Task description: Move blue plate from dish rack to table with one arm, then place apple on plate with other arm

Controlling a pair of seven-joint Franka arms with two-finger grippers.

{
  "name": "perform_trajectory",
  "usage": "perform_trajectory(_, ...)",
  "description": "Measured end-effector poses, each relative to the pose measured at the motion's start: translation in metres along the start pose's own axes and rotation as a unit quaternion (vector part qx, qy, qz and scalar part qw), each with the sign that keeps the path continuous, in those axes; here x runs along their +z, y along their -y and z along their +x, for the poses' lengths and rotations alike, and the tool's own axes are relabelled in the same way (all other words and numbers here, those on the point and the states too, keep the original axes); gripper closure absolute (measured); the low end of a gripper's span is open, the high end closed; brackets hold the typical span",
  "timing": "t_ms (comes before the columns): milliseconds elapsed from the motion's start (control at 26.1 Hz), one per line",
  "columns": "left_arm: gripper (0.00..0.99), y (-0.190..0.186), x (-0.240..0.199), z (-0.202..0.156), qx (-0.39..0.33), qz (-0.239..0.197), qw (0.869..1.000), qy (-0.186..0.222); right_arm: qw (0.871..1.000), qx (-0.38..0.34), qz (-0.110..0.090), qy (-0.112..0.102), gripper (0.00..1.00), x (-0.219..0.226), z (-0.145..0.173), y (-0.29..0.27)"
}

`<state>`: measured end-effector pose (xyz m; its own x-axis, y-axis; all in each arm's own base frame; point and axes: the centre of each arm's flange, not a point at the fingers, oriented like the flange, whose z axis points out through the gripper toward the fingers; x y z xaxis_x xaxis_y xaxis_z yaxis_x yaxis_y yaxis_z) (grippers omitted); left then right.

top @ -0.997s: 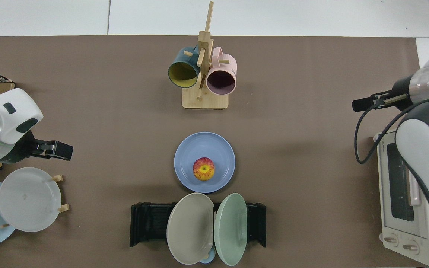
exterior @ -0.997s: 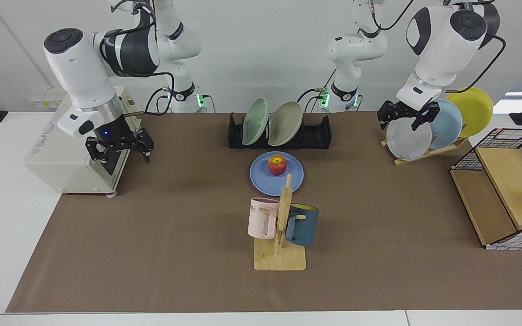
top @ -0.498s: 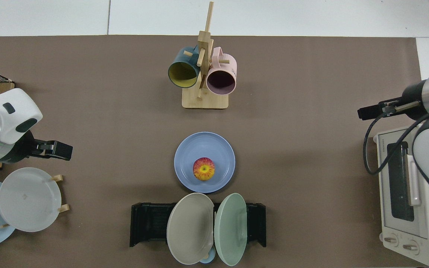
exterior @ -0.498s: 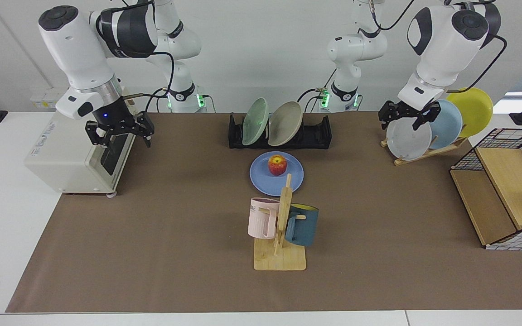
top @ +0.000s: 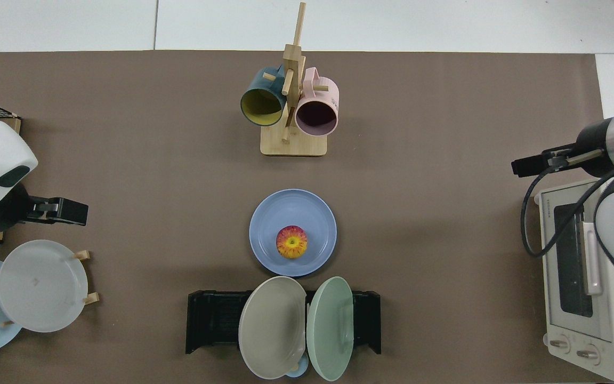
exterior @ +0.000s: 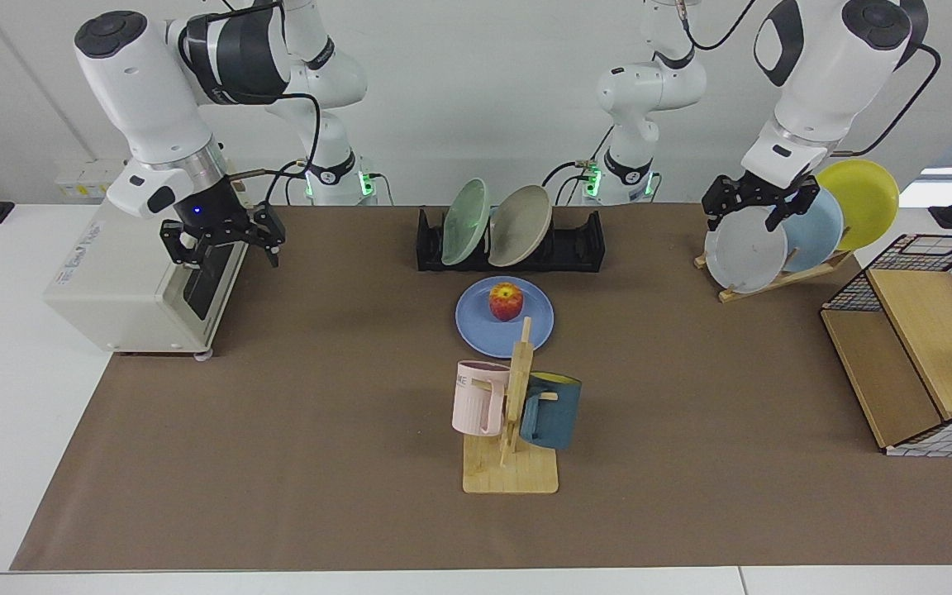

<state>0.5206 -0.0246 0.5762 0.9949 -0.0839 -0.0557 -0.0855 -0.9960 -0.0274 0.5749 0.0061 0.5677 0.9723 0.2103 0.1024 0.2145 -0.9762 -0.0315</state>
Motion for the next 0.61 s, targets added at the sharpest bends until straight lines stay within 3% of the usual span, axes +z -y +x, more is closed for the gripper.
perform_trajectory(613,0.0,0.0,0.0,0.0,0.0,0.0,1.0,0.0,1.0,0.03,0.002,0.006,0.0,-0.014,-0.01,0.001)
